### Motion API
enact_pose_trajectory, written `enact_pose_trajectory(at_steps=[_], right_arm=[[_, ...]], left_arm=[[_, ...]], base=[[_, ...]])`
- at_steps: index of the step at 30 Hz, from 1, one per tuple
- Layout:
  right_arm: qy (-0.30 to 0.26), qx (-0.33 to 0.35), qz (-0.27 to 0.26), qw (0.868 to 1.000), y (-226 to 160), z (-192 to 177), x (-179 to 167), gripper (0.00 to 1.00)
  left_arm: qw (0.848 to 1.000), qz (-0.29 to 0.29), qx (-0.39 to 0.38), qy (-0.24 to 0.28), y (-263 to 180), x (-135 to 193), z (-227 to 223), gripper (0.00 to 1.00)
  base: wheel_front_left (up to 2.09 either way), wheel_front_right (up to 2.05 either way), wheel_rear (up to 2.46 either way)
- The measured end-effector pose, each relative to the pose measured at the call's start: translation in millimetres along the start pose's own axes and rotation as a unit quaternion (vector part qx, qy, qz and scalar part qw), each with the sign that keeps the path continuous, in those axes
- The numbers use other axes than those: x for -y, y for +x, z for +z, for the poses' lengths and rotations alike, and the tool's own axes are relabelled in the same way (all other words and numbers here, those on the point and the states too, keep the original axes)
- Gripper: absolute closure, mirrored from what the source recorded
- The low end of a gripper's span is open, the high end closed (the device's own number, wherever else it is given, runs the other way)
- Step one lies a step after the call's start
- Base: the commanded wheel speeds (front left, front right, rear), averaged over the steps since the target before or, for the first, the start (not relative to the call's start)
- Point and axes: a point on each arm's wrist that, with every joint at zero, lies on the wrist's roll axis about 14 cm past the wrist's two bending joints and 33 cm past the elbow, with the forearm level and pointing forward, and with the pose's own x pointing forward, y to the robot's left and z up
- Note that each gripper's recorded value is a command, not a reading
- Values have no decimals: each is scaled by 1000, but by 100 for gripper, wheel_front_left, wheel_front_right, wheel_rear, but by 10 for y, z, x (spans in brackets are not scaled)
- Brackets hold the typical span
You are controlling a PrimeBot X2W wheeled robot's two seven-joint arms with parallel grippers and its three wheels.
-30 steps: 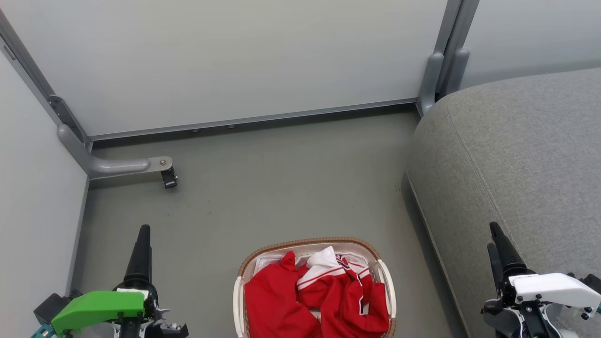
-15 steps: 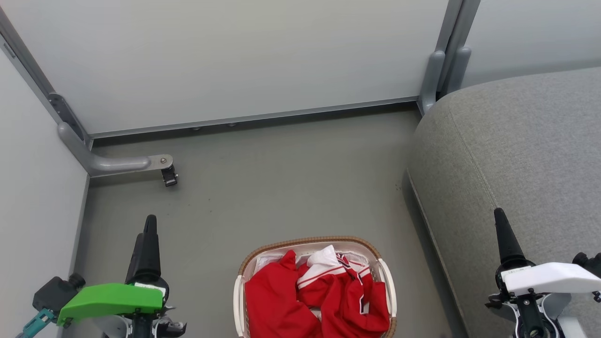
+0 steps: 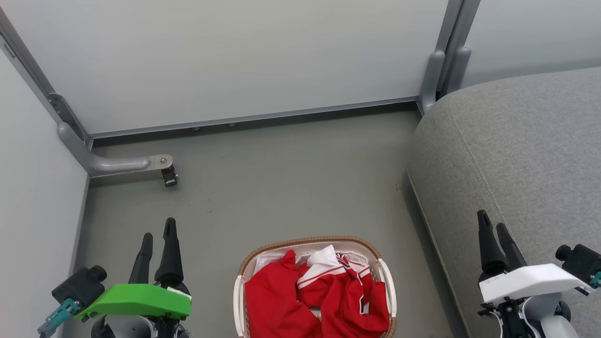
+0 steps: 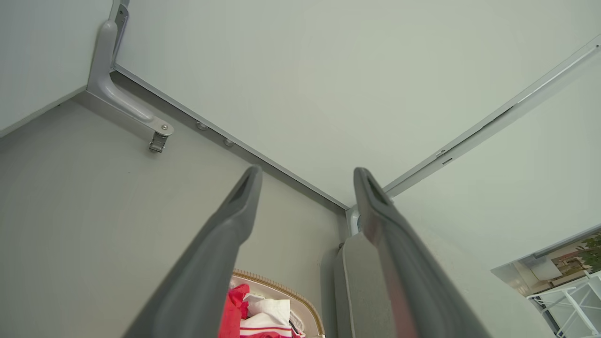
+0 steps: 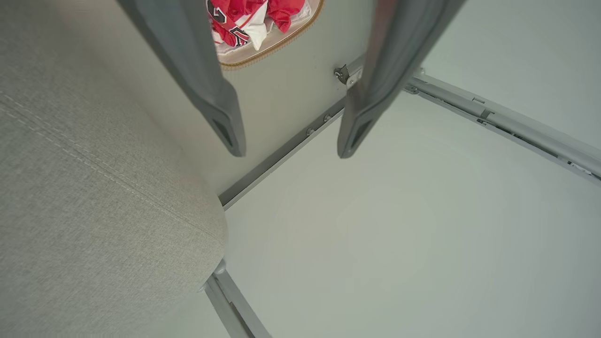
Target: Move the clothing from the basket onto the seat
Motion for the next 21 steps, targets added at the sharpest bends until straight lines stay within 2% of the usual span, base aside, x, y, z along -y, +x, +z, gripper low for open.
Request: enact_pose_trajectory(at_steps=[12,21], right_arm=[[-82,-7,15,996,-7,-76,-57,0],[-136,-11,23,990,-15,-124,-72,0]], left_arm=[[997,13,-3,78,-41,-83,-57,0],[992,3,-2,125,-45,-42,-84,0]], base=[[0,0,0],[0,0,0]])
